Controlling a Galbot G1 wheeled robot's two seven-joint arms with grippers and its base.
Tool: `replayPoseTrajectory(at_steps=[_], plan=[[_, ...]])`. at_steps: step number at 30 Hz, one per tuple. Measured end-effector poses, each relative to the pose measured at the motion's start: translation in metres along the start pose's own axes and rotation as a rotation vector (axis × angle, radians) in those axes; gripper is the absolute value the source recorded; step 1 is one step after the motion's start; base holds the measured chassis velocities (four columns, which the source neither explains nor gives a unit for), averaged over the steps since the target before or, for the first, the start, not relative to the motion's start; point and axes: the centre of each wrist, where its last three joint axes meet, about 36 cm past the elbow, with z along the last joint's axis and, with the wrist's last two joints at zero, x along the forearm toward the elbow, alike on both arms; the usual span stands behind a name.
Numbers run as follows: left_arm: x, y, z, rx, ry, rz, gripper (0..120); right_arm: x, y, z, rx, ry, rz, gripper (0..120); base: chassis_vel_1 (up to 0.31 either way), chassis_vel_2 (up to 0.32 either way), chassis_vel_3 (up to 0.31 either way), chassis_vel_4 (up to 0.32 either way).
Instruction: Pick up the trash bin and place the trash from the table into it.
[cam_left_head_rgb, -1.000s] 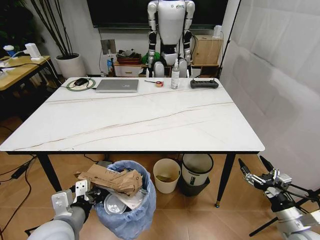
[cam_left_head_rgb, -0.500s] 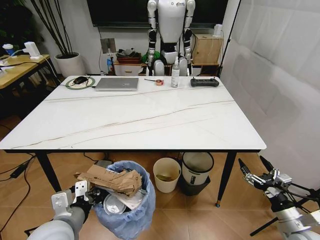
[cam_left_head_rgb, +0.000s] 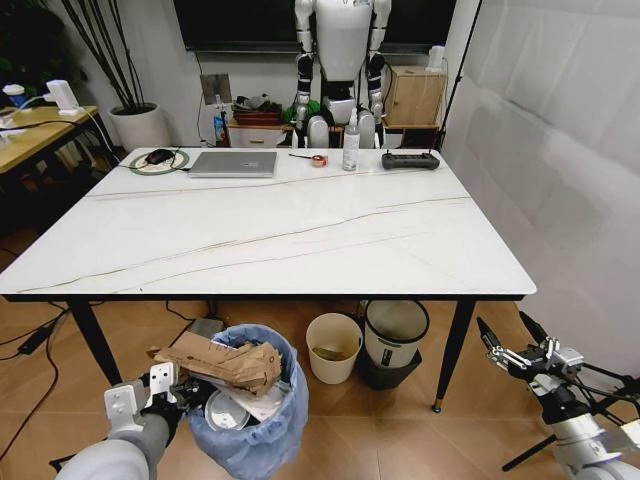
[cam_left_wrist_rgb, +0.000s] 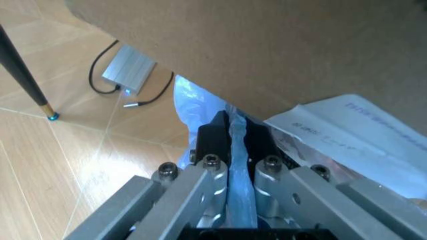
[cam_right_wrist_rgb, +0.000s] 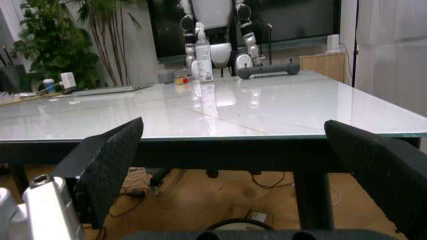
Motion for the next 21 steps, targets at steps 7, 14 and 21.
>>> replayPoseTrajectory(at_steps=[7,14,21], plan=[[-0.0029,0.0024,0.0018,-0.004,0.004,-0.010,0,0.0000,0.0000,0.0000,0.000,0.000,0.000,100,0.000,0.000,0.000,0.000],[-0.0028,0.0028,0.0028,-0.008,0.007,-0.013,0,0.0000,0.0000,0.0000,0.000,0.000,0.000,100,0.000,0.000,0.000,0.000],[-0.0035,0.0039,0.0037,-0.014,0.007,-0.021,0,0.0000,0.0000,0.0000,0.000,0.000,0.000,100,0.000,0.000,0.000,0.000]])
